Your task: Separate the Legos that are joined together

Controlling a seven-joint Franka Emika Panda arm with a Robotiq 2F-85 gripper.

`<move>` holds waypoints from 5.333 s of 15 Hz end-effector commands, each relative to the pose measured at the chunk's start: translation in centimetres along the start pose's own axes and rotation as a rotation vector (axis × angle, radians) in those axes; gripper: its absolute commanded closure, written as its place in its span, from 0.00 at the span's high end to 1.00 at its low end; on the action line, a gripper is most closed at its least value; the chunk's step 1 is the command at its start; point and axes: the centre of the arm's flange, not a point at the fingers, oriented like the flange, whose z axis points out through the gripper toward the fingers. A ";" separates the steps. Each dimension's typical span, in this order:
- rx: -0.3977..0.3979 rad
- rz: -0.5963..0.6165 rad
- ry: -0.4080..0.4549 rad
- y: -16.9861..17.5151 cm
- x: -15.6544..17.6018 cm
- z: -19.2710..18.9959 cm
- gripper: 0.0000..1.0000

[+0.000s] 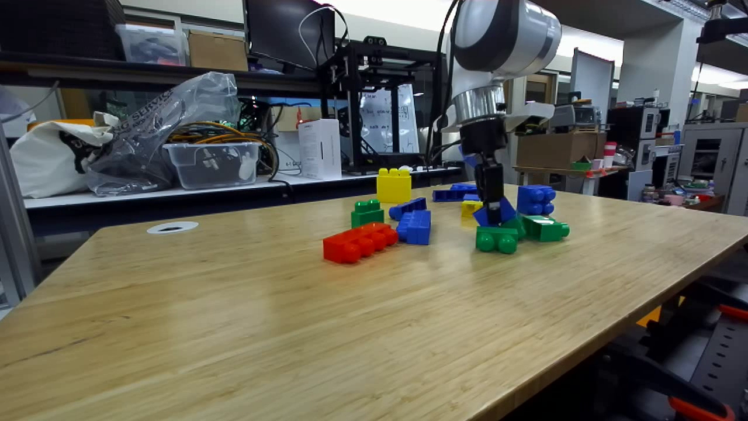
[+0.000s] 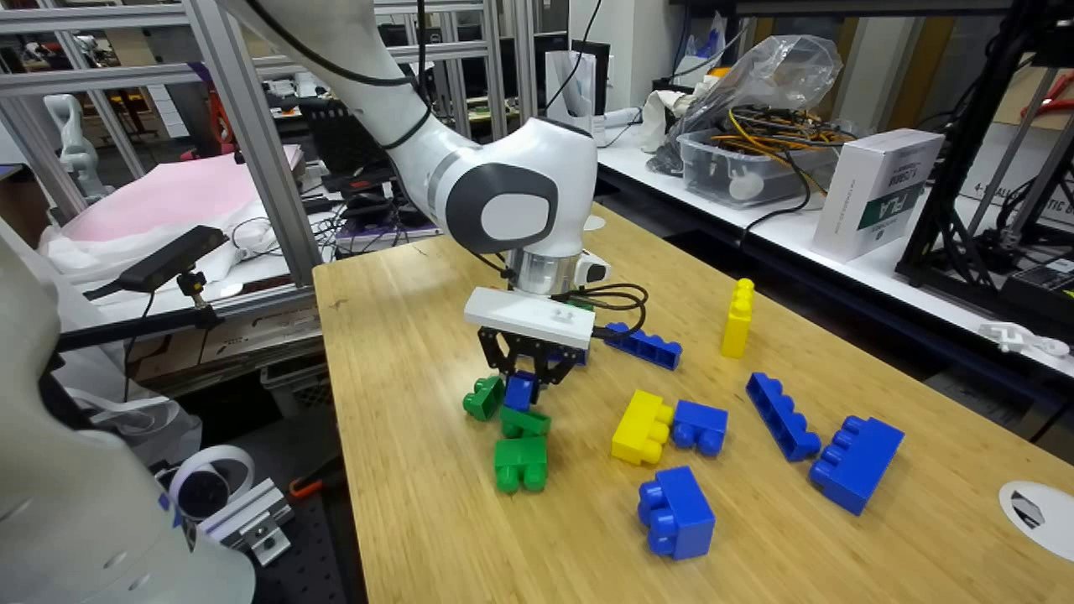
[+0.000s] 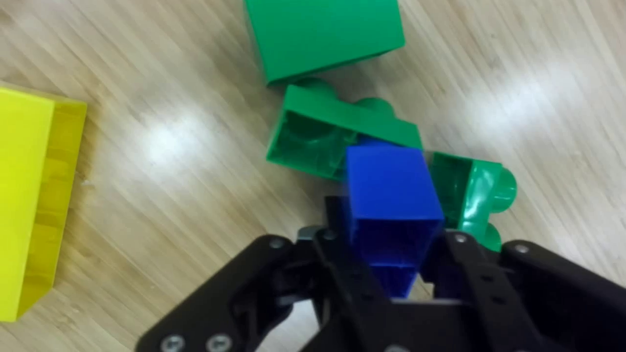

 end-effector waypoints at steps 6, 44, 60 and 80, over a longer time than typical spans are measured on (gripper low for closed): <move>-0.057 -0.012 0.103 1.1 -0.8 0.7 0.11; 0.736 -0.463 0.778 5.0 -6.2 1.9 0.11; 0.078 -0.271 0.634 4.3 -3.4 0.7 0.11; -0.225 -0.182 0.181 -1.3 -6.3 -5.4 0.11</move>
